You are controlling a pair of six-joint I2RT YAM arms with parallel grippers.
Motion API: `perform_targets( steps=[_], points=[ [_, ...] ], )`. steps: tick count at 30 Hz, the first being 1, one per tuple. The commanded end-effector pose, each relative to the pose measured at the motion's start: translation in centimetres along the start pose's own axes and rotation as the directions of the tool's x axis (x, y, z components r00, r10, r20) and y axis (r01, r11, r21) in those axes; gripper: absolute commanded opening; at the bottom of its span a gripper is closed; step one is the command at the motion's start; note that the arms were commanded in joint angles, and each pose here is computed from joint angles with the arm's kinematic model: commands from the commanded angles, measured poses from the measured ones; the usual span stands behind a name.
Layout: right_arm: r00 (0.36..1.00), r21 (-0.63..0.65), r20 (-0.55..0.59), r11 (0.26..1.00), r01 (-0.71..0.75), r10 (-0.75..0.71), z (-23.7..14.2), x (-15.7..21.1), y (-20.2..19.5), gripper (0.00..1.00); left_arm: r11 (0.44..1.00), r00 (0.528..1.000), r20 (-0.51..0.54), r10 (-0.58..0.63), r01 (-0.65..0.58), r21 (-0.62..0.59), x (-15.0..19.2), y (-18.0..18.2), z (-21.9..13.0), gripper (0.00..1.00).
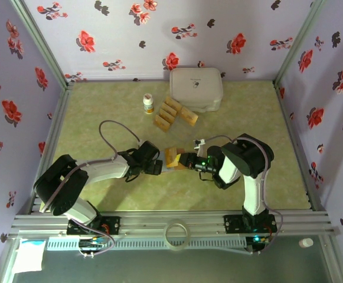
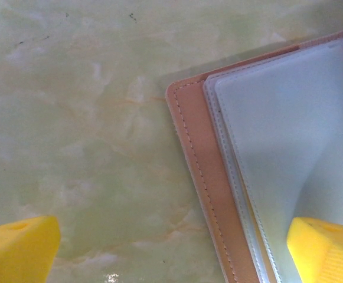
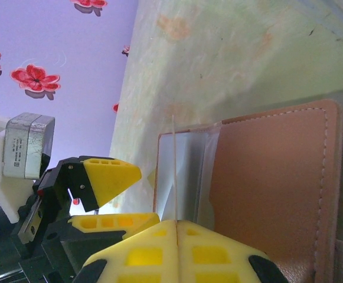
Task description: Put the credit cards into the card holder
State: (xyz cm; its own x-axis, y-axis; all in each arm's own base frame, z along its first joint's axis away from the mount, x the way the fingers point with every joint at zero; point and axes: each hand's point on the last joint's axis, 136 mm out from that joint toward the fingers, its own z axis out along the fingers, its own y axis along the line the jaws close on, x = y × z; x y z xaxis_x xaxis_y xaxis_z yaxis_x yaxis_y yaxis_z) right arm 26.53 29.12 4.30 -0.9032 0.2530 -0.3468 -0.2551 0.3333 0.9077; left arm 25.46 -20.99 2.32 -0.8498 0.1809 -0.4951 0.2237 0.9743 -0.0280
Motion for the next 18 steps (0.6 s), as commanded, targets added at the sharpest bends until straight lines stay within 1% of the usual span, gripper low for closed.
perform_targets(
  steps=[1, 10, 18],
  points=[
    [0.997, 0.067, -0.057, 0.996, -0.054, 0.058, -0.4, 2.3, -2.3, 0.00, 0.998, 0.999, -0.047, 0.012, -0.015, -0.065, 2.0, 1.5, 0.8, 1.00],
    [0.992, 0.103, -0.059, 0.989, -0.109, 0.116, -0.5, 2.9, -3.5, 0.00, 0.998, 0.999, -0.047, 0.015, -0.018, -0.065, 2.0, 1.5, 0.8, 1.00],
    [0.991, 0.124, -0.050, 0.985, -0.116, 0.123, -0.8, 3.1, -4.0, 0.00, 0.998, 0.999, -0.050, 0.018, -0.021, -0.067, 2.0, 1.5, 0.8, 1.00]
  ],
)
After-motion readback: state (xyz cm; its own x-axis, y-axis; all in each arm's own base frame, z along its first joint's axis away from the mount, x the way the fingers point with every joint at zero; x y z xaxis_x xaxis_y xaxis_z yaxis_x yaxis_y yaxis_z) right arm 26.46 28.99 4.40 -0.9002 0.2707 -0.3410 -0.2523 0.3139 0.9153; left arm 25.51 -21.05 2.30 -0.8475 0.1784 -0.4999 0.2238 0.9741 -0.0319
